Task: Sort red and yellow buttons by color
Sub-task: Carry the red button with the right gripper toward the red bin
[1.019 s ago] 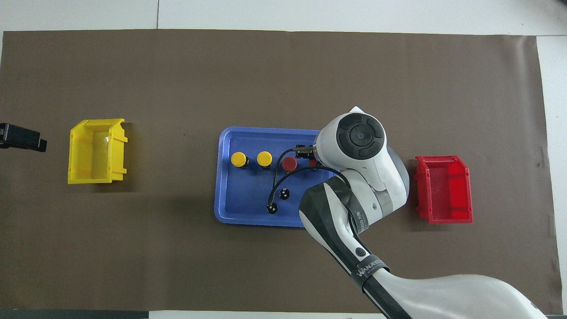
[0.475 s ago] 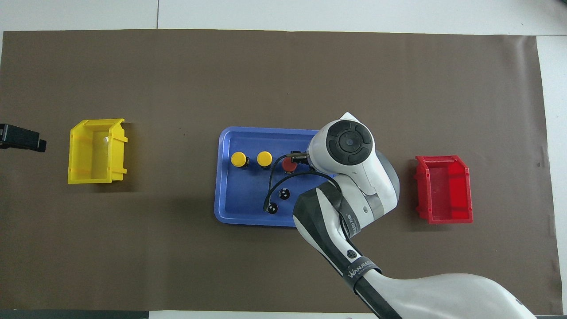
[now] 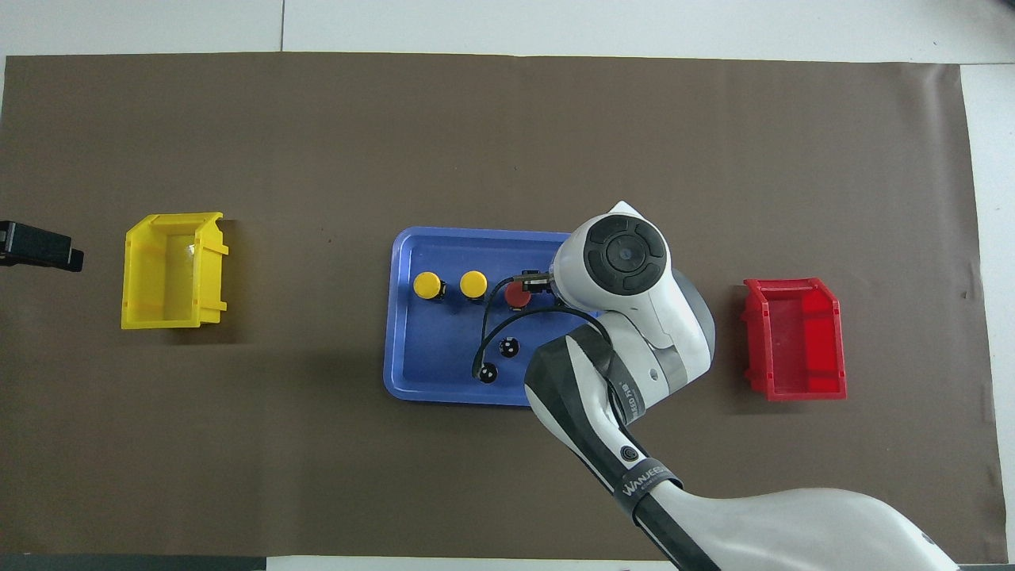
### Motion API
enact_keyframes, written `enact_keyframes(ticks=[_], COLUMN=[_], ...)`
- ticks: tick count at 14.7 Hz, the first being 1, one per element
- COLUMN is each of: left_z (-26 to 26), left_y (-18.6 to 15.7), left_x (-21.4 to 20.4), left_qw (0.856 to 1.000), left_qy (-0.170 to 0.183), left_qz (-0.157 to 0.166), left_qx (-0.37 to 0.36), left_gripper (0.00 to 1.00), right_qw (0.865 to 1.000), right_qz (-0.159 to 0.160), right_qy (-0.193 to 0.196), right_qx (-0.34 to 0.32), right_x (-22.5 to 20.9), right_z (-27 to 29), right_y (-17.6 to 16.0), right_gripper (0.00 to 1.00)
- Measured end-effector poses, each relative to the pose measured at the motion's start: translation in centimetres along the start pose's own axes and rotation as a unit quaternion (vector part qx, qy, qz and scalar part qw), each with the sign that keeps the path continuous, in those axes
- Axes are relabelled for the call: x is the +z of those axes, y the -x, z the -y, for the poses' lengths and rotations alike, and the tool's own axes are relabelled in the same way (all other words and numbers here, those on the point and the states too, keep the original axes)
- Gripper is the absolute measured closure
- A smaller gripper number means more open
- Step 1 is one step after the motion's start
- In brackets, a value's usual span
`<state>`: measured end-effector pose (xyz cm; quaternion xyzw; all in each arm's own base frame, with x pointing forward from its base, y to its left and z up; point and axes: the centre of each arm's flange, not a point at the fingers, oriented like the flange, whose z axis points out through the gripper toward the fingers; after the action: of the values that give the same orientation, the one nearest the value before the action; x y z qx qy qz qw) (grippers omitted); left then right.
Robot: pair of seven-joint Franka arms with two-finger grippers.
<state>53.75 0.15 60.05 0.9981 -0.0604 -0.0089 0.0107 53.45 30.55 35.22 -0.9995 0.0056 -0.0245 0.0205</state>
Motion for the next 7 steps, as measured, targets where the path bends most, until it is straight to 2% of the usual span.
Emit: enact_keyframes(ticks=[2, 4, 7], left_z=[-1.6, -5.0, -15.2], left_y=[-0.4, -0.9, -1.3], left_x=[0.5, 1.7, 5.7], left_qw=[1.0, 1.0, 0.998], left_qy=[-0.001, -0.001, 0.004], left_qz=[-0.01, -0.019, -0.038], left_qx=[-0.008, -0.017, -0.051], left_gripper=[0.0, 0.0, 0.0], right_qw=[1.0, 1.0, 0.999], right_qz=[0.008, 0.008, 0.028], right_qy=[0.006, 0.006, 0.01], right_qx=[0.002, -0.006, -0.032], right_x=[-1.8, -5.7, -11.7], right_z=[-0.7, -3.4, -12.7], right_y=[-1.0, -2.9, -4.2], right_gripper=[0.59, 0.59, 0.59])
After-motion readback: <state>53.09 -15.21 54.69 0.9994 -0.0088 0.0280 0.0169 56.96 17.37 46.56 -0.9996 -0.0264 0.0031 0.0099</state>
